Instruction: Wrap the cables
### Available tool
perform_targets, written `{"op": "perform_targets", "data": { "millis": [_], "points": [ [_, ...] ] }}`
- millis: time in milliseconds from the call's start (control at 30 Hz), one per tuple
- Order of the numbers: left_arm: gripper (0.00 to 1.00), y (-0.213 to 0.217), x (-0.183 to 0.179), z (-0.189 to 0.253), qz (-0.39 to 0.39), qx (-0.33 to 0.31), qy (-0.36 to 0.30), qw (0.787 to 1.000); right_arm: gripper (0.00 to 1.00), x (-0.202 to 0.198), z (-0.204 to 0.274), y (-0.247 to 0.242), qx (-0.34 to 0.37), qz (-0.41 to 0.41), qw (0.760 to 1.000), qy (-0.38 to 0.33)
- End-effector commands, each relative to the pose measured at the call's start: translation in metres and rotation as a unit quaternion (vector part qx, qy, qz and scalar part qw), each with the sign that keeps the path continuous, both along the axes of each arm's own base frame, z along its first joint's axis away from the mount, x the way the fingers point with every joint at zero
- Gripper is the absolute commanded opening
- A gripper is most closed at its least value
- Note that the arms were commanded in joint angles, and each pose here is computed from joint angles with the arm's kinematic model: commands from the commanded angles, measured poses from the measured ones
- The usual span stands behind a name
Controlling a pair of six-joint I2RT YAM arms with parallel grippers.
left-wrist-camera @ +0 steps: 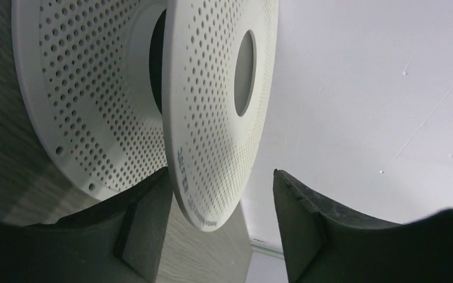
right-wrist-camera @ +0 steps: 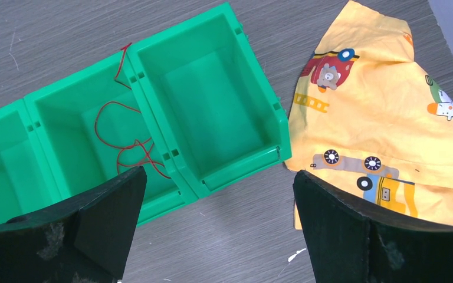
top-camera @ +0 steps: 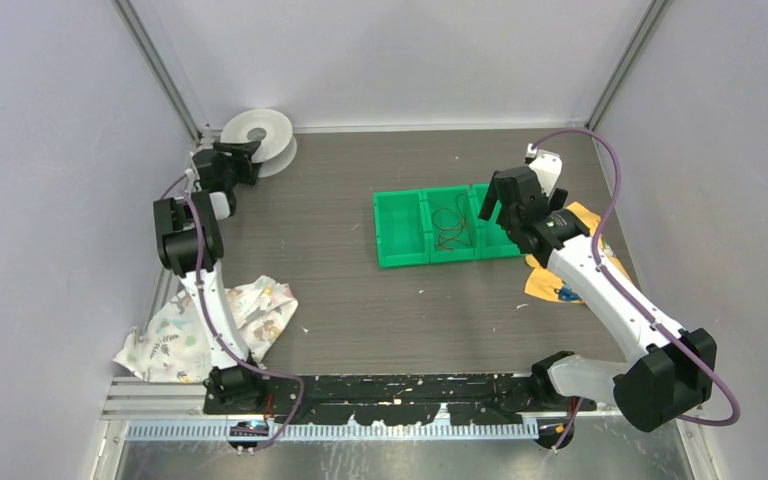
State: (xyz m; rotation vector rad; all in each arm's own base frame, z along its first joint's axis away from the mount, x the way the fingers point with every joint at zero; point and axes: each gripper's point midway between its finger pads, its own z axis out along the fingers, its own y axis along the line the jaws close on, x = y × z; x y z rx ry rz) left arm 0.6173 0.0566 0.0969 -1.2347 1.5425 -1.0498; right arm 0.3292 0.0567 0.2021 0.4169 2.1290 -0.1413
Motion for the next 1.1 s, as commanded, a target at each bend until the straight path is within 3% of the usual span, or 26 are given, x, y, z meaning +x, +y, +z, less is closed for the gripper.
{"op": "perform_targets", "data": {
  "millis": [0,100,200,267,500,633,700,800,867,933,1067],
  "points": [
    [0.59,0.01,0.017,0.022,0.009,0.004,-0.052,0.999,1.0,0.004,0.018,-0.001,0.006,-0.006,1.0,-0.023],
    [0.44,0.011,0.016,0.02,0.013,0.007,-0.055,0.998,1.0,0.003,0.018,-0.001,0.006,-0.007,1.0,-0.021],
    [0.18,0.011,0.011,0.025,0.013,0.013,-0.061,0.998,1.0,0.002,0.018,0.0,0.01,-0.006,1.0,-0.02],
    [0.08,0.011,0.006,0.031,0.014,0.021,-0.065,0.998,1.0,0.001,0.017,0.0,0.013,-0.006,1.0,-0.019],
    [0.01,-0.004,-0.037,0.07,-0.003,0.055,-0.09,0.994,1.0,-0.003,0.016,0.002,0.025,-0.005,0.999,-0.02],
    [0.0,-0.032,-0.069,0.093,-0.078,0.095,-0.074,0.99,1.0,-0.008,0.014,0.003,0.036,-0.003,0.999,-0.022],
    [0.0,-0.05,-0.087,0.102,-0.127,0.15,-0.039,0.98,1.0,-0.01,0.014,0.004,0.04,0.0,0.999,-0.024],
    [0.0,-0.085,-0.125,0.114,-0.204,0.302,0.039,0.93,1.0,-0.01,0.01,0.005,0.046,0.002,0.999,-0.025],
    [0.0,-0.106,-0.152,0.123,-0.229,0.446,0.069,0.863,1.0,-0.009,0.007,0.006,0.048,0.0,0.999,-0.023],
    [0.0,-0.123,-0.178,0.136,-0.23,0.536,0.083,0.808,1.0,-0.008,0.004,0.008,0.05,0.0,0.999,-0.019],
    [0.0,-0.157,-0.22,0.137,-0.268,0.606,0.085,0.744,1.0,-0.008,-0.005,0.011,0.058,-0.002,0.998,-0.009]
  ]
}}
